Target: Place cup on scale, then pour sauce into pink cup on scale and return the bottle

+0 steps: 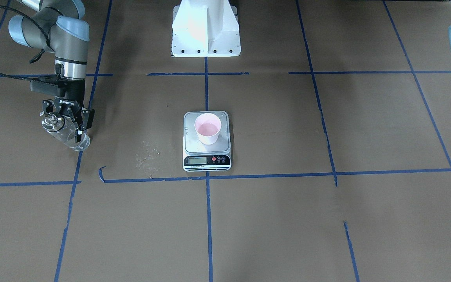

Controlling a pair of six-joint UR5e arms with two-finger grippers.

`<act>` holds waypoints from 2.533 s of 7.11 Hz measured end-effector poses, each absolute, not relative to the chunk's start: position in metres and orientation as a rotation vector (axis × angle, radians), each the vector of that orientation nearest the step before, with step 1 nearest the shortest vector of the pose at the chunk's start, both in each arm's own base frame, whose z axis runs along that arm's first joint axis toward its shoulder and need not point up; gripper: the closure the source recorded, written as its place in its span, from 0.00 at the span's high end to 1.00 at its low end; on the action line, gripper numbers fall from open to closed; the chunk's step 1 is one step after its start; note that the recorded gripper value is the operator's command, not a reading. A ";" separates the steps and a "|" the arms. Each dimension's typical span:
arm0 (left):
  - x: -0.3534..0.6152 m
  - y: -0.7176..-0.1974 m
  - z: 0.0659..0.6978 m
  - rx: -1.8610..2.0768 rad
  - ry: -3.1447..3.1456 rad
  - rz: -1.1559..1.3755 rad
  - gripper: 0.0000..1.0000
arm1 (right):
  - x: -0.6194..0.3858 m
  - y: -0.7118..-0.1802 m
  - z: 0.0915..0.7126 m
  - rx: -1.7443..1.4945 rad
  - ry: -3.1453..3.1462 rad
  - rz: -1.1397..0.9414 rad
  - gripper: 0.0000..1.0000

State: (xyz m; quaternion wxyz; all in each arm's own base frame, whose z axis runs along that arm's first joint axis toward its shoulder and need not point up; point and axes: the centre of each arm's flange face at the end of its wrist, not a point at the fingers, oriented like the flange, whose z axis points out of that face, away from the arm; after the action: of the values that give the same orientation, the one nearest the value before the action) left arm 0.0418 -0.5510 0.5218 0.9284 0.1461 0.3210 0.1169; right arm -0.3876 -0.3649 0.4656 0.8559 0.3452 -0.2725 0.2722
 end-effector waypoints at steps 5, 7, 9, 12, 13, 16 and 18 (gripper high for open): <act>0.041 -0.552 0.521 0.303 0.657 0.238 1.00 | -0.369 -0.368 0.445 0.623 -0.590 0.482 1.00; 0.040 -0.552 0.521 0.302 0.657 0.237 1.00 | -0.338 -0.361 0.404 0.456 -0.572 0.382 1.00; 0.039 -0.551 0.522 0.301 0.657 0.236 1.00 | -0.316 -0.350 0.383 0.276 -0.554 0.249 1.00; 0.038 -0.551 0.522 0.302 0.657 0.234 1.00 | -0.244 -0.375 0.350 -0.008 -0.676 0.053 1.00; 0.038 -0.550 0.522 0.301 0.657 0.234 1.00 | -0.208 -0.391 0.343 -0.032 -0.738 0.014 1.00; 0.038 -0.550 0.523 0.300 0.659 0.234 1.00 | -0.094 -0.439 0.373 0.036 -0.812 -0.158 1.00; 0.034 -0.547 0.527 0.291 0.675 0.235 1.00 | -0.009 -0.476 0.448 0.092 -0.785 -0.298 1.00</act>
State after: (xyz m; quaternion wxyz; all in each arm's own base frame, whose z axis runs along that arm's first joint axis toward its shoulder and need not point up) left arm 0.0344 -0.5468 0.5268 0.9264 0.1421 0.3293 0.1147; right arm -0.0092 -0.4756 0.4481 0.9121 0.0444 -0.3809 -0.1447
